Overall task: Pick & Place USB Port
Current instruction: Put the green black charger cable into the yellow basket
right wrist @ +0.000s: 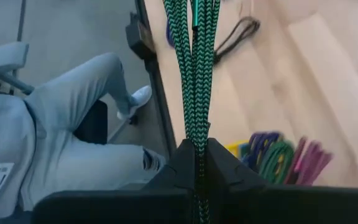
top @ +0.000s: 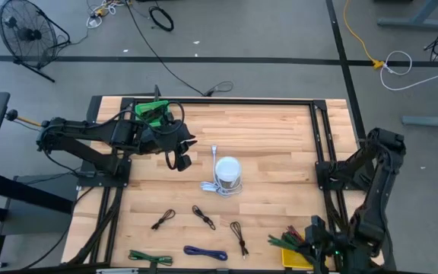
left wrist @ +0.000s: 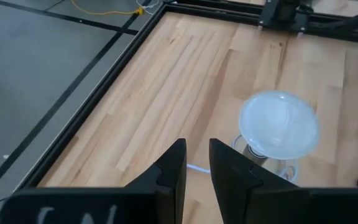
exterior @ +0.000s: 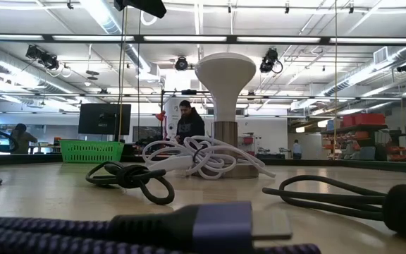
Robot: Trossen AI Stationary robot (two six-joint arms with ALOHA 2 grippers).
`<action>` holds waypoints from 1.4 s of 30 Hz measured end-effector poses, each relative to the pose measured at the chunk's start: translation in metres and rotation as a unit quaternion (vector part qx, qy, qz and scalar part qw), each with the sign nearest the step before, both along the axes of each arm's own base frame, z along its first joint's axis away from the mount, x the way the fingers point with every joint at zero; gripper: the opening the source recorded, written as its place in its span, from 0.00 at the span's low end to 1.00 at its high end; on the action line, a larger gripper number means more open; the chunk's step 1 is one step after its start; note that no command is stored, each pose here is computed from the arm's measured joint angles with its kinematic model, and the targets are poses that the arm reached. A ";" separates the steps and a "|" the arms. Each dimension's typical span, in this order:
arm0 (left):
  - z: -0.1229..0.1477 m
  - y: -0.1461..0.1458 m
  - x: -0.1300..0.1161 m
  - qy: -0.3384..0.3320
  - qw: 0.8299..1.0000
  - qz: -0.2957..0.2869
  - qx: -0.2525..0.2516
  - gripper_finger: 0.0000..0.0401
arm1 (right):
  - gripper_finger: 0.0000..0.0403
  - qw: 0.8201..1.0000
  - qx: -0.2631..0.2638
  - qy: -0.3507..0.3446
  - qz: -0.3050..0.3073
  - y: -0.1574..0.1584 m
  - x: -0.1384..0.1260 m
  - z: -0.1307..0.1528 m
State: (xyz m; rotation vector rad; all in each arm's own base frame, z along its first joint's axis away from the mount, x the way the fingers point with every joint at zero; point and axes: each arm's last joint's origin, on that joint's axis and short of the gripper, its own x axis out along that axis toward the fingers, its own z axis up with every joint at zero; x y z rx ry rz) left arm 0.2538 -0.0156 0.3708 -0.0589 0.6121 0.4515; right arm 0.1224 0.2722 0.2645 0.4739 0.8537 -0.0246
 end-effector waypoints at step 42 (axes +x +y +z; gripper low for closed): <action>0.000 -0.028 -0.003 -0.042 0.993 0.006 -0.111 0.19 | 0.07 0.996 -0.053 0.065 -0.027 0.043 -0.032 -0.076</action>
